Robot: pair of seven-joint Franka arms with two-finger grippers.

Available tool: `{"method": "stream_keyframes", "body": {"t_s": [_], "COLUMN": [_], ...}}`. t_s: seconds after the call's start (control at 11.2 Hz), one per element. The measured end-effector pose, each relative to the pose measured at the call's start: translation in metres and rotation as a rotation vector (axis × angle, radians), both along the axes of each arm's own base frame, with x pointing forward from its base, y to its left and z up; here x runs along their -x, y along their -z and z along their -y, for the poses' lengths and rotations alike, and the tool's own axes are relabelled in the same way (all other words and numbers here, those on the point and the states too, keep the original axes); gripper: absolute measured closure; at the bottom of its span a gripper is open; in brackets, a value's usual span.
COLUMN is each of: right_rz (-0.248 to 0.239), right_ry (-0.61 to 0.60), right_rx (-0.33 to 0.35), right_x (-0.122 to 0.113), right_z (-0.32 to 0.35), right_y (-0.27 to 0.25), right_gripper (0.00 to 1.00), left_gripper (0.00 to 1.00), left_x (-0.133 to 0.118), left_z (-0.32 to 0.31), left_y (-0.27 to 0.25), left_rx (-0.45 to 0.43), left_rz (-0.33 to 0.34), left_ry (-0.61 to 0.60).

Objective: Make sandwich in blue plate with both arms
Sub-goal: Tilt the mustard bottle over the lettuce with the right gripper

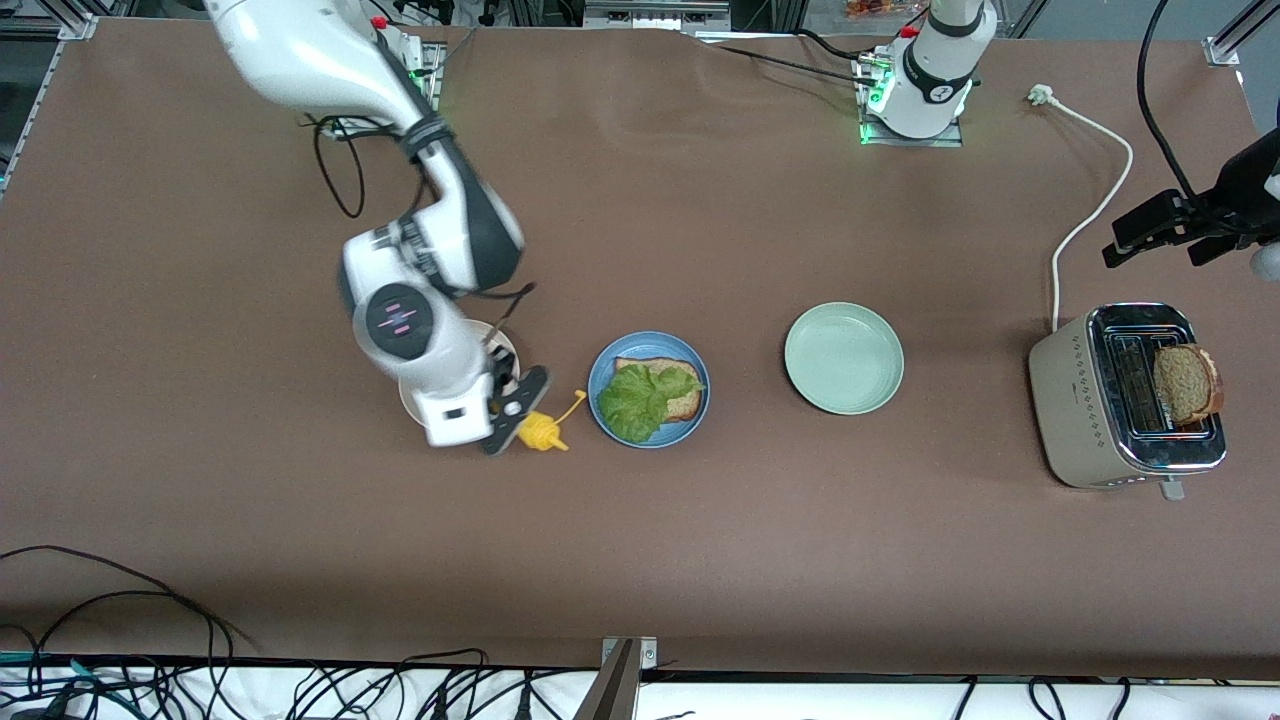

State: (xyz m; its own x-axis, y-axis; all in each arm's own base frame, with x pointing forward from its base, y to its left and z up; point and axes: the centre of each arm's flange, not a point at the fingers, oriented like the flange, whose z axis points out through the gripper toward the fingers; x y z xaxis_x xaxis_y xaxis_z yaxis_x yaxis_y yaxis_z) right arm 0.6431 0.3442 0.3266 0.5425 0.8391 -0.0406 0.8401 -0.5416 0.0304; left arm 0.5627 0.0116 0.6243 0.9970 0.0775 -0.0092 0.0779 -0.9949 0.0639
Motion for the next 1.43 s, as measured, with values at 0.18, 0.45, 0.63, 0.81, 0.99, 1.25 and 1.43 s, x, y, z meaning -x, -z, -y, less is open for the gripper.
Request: {"method": "stream_keyframes", "body": {"t_s": [0.18,0.45,0.63,0.81,0.99,1.25,1.43], "right_rz": [0.070,0.134,0.154,0.171,0.202,0.233,0.244], "right_ry": [-0.012,-0.131,-0.197,-0.241,-0.267,-0.318,-0.341], "right_rx": [0.116,0.276,0.357,0.414,0.465,0.537,0.556], "right_x": [0.036,0.072,0.080,0.090,0.101,0.104,0.106], "right_z": [-0.058,-0.098,-0.101,-0.107,-0.113,-0.110,-0.111], "right_y": [0.001,0.021,0.043,0.061,0.078,0.095,0.097], "right_gripper": [0.83,0.83,0.83,0.83,0.83,0.83,0.83], "left_gripper": [0.00,0.00,0.00,0.00,0.00,0.00,0.00], "left_x": [0.000,0.000,0.000,0.000,0.000,0.000,0.000], "left_z": [0.000,0.000,0.000,0.000,0.000,0.000,0.000], "left_y": [0.000,0.000,0.000,0.000,0.000,0.000,0.000], "left_rx": [0.000,0.000,0.000,0.000,0.000,0.001,0.001], "left_rz": [0.000,0.000,0.000,0.000,0.000,0.000,0.001], "left_ry": [0.000,-0.001,0.000,0.000,0.000,0.000,0.000]}}
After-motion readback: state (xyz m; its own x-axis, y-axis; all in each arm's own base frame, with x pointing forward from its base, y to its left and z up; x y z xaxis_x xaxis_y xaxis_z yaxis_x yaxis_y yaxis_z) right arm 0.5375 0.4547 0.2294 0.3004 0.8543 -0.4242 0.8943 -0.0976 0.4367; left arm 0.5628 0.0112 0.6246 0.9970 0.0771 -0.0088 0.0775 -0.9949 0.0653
